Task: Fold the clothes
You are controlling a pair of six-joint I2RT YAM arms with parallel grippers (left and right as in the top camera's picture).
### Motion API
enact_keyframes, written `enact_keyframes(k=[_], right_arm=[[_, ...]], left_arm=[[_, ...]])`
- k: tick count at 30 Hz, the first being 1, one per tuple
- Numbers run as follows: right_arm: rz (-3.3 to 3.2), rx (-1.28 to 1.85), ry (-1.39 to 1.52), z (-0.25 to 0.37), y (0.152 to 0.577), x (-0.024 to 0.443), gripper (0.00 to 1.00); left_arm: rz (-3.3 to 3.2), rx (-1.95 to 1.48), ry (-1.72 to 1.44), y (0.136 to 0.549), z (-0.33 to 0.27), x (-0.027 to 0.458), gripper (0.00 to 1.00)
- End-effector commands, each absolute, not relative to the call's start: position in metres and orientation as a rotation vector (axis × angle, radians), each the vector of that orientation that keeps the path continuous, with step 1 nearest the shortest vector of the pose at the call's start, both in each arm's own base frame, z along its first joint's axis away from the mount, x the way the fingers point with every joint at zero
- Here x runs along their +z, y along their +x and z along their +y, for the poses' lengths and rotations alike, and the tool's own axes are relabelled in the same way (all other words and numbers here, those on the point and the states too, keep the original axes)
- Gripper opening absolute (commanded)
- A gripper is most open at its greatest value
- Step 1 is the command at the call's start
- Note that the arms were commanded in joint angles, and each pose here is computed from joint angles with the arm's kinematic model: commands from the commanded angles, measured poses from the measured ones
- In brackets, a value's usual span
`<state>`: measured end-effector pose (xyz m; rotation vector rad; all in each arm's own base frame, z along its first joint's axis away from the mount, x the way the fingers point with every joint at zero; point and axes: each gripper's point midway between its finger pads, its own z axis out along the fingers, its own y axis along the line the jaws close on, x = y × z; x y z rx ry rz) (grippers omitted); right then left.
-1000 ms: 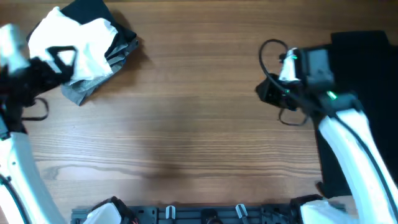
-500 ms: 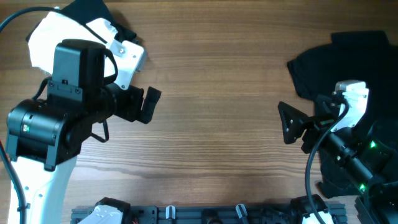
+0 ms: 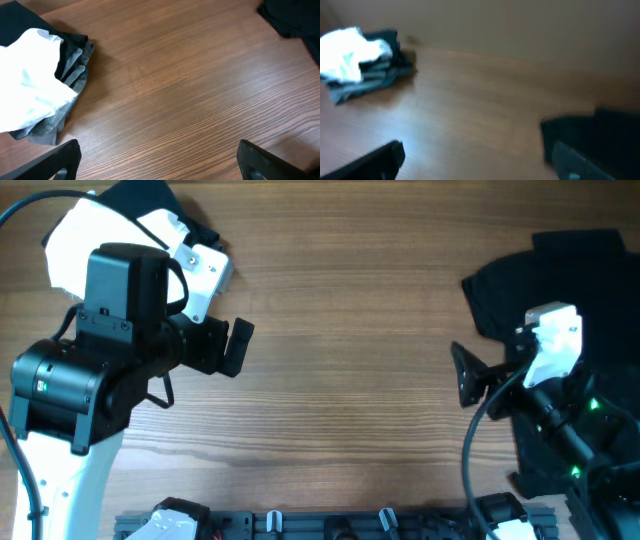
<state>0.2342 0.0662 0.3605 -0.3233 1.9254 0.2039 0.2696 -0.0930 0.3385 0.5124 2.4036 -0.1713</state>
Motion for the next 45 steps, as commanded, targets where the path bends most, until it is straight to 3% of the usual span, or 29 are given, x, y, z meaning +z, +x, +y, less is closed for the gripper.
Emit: enact_keyframes(k=[1,7,11,20,40,45], right_arm=[[1.769,0.084,-0.414,0.062,0.234,0.354,0.99],[1.635,0.18,-0.465,0.077,0.214,0.261,1.0],[1.537,0.215,-0.413,0.075,0.203,0.24,1.0],[1.51,0.224,-0.417,0.083,0.231,0.179,1.0],[1.501,0.222,-0.424,0.084,0.231,0.179,1.0],[1.501,0.222,-0.424,0.084,0.231,0.179,1.0]], left_arm=[[2.397,-0.167,0.502,0.27,-0.093,0.342,1.0],[2.397,-0.167,0.502,0.27,-0.093,0.342,1.0],[2.397,-0.167,0.502,0.27,-0.093,0.342,1.0],[2.397,-0.167,0.503,0.271,-0.093,0.341,1.0],[2.416,-0.162,0.493,0.264,-0.088,0.34,1.0],[2.155,-0.138,0.355,0.277,-0.074,0.383,1.0]])
